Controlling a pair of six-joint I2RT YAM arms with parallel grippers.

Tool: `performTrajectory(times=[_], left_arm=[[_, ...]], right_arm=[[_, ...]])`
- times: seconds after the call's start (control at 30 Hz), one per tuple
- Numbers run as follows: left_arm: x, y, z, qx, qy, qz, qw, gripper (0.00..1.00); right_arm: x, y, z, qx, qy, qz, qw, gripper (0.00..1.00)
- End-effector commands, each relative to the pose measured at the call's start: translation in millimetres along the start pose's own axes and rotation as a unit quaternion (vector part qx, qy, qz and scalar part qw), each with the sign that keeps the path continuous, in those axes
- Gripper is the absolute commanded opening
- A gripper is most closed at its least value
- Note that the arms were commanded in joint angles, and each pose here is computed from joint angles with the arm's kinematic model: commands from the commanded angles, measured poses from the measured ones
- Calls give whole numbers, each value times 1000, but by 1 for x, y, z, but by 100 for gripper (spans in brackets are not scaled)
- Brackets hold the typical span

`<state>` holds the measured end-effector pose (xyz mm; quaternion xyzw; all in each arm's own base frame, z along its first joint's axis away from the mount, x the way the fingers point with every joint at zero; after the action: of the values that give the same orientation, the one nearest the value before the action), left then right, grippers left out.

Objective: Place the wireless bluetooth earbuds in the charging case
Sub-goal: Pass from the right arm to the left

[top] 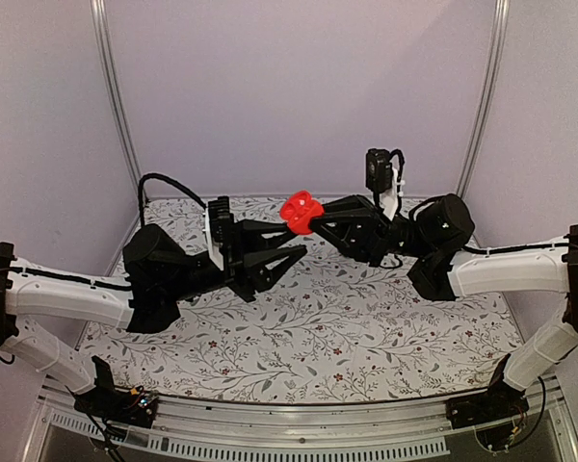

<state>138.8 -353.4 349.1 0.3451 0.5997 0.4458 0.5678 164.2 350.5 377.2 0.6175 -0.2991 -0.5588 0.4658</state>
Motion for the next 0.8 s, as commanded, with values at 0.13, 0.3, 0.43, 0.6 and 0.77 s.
performTrajectory(times=[0.13, 0.3, 0.43, 0.6, 0.77], left_arm=[[-6, 14, -3, -3, -4, -23, 1000, 34], [-5, 13, -3, -4, -1, -24, 1000, 33], [-4, 14, -3, -4, -1, -27, 1000, 33], [-3, 15, -4, 0, -3, -30, 1000, 28], [-3, 15, -3, 2, 0, -30, 1000, 27]], right_arm=[[0, -11, -2, 6, -8, 3, 1000, 0], [2, -16, -2, 9, -10, 8, 1000, 0], [3, -16, -1, 14, -11, 6, 1000, 0], [4, -19, -2, 16, -12, 10, 1000, 0], [5, -23, -2, 15, -13, 14, 1000, 1]])
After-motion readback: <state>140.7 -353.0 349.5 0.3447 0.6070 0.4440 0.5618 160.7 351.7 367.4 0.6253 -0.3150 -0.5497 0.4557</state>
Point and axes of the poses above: each gripper's point midway between its finger pads, its own x axis back along the fingers, its own z axis along the line the jaws close on, y = z × x, the point moved 4 cm from there along x, back along the fingers, and after that the axes turned 7 degrees about x, right-handed, at the moved point
